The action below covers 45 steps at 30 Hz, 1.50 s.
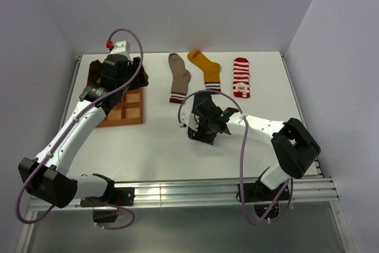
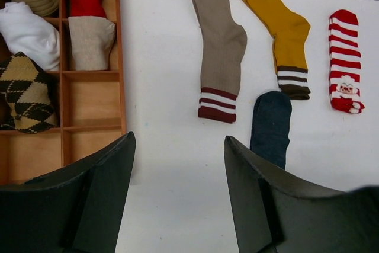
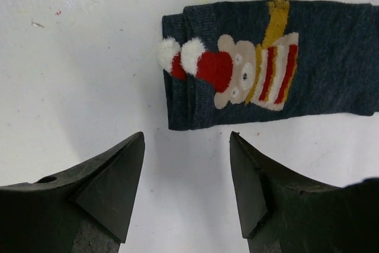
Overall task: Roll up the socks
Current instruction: Roll the sock at the center of the board.
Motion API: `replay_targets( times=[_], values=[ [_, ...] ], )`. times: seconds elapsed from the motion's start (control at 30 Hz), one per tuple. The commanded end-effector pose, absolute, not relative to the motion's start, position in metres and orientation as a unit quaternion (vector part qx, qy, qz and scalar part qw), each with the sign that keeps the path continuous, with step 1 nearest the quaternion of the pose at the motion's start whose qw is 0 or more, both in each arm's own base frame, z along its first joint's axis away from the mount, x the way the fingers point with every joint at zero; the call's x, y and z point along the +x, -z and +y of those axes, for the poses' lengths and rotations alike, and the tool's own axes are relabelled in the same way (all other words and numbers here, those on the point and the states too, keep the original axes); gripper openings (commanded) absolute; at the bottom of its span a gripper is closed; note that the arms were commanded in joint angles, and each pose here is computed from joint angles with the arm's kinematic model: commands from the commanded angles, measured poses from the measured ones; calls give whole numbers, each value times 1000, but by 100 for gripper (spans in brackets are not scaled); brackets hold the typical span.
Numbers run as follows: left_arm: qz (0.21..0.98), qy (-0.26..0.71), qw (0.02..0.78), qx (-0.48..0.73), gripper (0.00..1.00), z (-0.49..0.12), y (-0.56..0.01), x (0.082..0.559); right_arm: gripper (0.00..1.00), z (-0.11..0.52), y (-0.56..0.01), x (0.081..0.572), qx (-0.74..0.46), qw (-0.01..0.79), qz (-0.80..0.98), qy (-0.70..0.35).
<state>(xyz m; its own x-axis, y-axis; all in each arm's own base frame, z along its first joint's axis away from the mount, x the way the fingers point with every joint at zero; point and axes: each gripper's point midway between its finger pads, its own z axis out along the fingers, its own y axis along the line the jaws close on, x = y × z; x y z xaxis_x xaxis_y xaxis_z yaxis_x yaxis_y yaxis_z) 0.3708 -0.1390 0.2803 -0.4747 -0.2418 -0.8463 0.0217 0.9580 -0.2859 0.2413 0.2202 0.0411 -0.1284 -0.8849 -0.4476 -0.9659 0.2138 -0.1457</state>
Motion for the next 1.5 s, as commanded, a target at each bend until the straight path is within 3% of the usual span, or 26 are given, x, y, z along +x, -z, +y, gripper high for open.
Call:
replay_targets(
  times=[0.0,0.43,0.77,0.9,1.13,1.3,1.47],
  values=[
    [826,138,543,-60,67,-136,-317,371,67,230,-44,250,-637,259,724,-62],
    [833,149,530,-53,66,-142,-300,369,65,239,-18,257,-658,252,708,-32],
    [836,169,520,-52,60,-153,-270,371,35,233,-5,248,-651,239,719,-44],
    [810,206,547,-49,55,-171,-273,372,32,235,-12,219,-644,183,727,-148],
    [776,240,582,-26,42,-203,-264,365,32,228,-40,209,-564,78,753,-328],
    [763,277,584,13,34,-223,-246,350,32,216,-29,196,-495,-33,770,-401],
    [752,305,578,87,31,-251,-225,332,32,218,-26,201,-441,-91,774,-445]
  ],
)
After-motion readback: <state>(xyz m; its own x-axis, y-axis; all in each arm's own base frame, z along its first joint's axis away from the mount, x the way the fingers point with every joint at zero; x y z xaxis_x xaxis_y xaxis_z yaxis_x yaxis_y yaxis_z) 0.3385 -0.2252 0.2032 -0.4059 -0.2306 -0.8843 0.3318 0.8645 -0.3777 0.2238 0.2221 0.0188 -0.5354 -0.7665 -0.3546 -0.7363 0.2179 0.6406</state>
